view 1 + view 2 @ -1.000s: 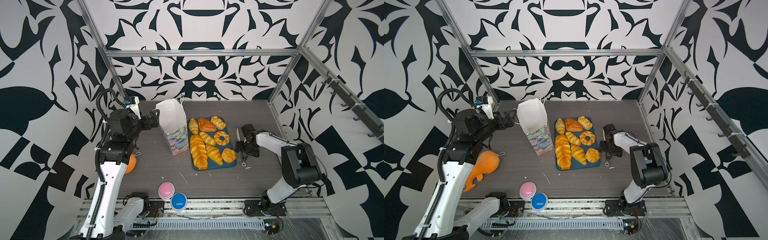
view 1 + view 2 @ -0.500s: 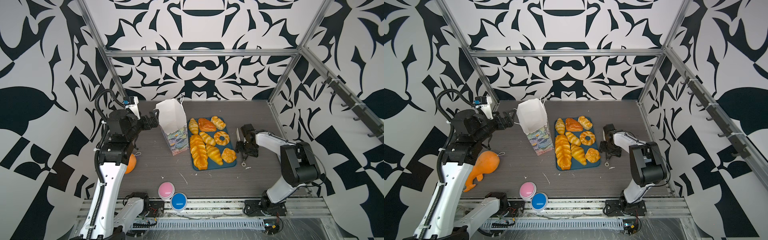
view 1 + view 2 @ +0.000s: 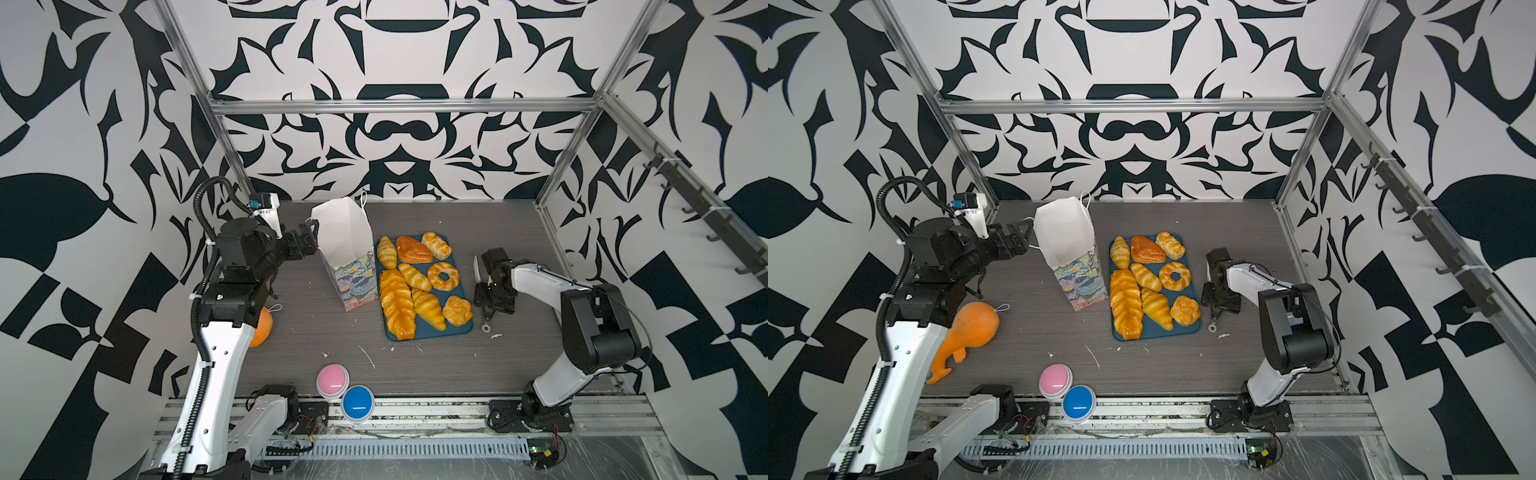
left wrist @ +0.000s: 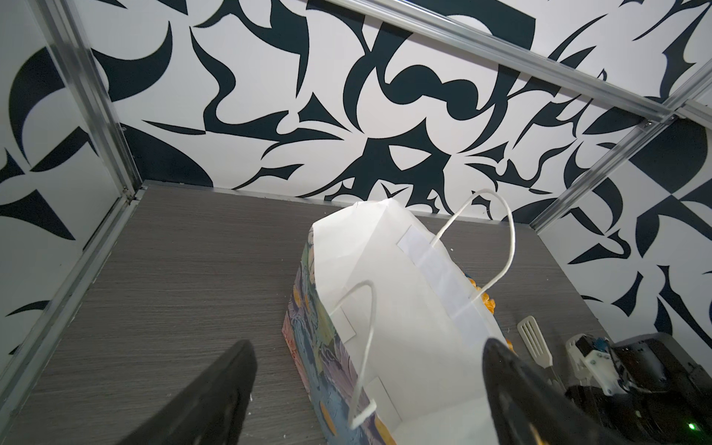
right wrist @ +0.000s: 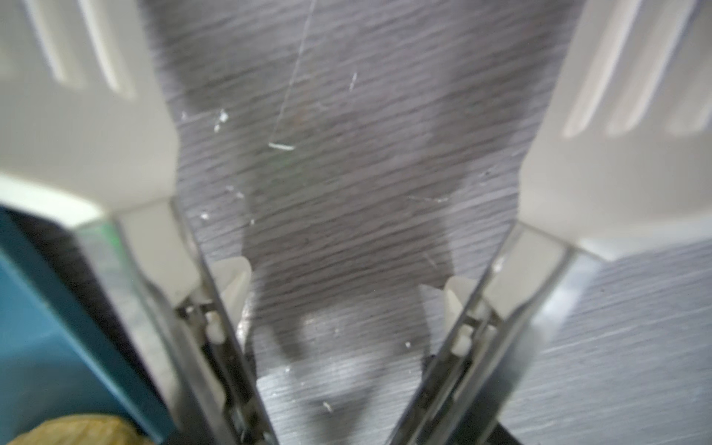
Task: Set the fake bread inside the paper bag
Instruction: 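Grasp the bag's white handle with the left gripper while the right gripper grips the tongs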
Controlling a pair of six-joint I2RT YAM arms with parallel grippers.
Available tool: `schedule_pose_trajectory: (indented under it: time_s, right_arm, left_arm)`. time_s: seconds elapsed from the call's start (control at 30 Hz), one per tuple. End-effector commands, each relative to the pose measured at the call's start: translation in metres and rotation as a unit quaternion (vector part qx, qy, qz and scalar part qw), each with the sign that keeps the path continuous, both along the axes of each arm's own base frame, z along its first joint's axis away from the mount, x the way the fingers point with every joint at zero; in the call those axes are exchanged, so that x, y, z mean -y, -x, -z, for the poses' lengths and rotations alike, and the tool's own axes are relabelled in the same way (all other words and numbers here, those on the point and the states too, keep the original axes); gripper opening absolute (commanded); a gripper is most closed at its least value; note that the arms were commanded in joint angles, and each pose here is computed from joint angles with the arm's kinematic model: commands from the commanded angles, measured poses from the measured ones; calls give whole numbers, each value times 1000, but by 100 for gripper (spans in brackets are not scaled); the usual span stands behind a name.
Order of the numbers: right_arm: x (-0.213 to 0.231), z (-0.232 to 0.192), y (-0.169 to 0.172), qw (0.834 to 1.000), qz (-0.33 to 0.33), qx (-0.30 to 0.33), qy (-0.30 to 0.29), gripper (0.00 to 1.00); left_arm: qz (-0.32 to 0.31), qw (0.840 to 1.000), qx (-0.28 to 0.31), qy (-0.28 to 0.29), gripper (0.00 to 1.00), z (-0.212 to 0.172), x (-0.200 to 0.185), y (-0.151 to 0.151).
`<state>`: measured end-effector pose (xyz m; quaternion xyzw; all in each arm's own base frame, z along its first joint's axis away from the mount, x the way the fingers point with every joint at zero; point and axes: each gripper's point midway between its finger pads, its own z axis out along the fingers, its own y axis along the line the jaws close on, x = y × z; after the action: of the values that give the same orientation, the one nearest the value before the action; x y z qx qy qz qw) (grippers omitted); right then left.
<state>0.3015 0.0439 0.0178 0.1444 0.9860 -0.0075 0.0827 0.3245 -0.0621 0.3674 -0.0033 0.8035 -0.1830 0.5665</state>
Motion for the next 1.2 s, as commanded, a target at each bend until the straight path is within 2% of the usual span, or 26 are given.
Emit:
schedule_pose_trajectory:
  time_s: [0.0,0.57,0.8,0.83,0.97,1.1,1.17]
  right_arm:
    - [6,-12,-1,1000,7,17,8,68]
    - [11,-38,-3,999,13,50,10,60]
    - [10,-49,-6,998,13,62,6,57]
    - [10,-51,-6,998,12,63,6,55]
    - [9,-54,-6,998,12,65,3,55]
    - [9,-59,-5,998,11,69,0,54]
    - [9,-61,-5,997,11,72,1,54]
  left_arm:
    - [9,1000,-16,7,94,2,3,1]
    - [33,997,-61,16,92,12,12,0]
    - [2,997,-82,-2,86,23,0,-4]
    - [0,996,-84,-3,81,24,-1,-5]
    - [-16,995,-97,-14,74,28,-8,-9]
    - [-28,996,-87,-11,69,25,-13,-10]
    - [-32,996,-82,-9,58,24,-15,-11]
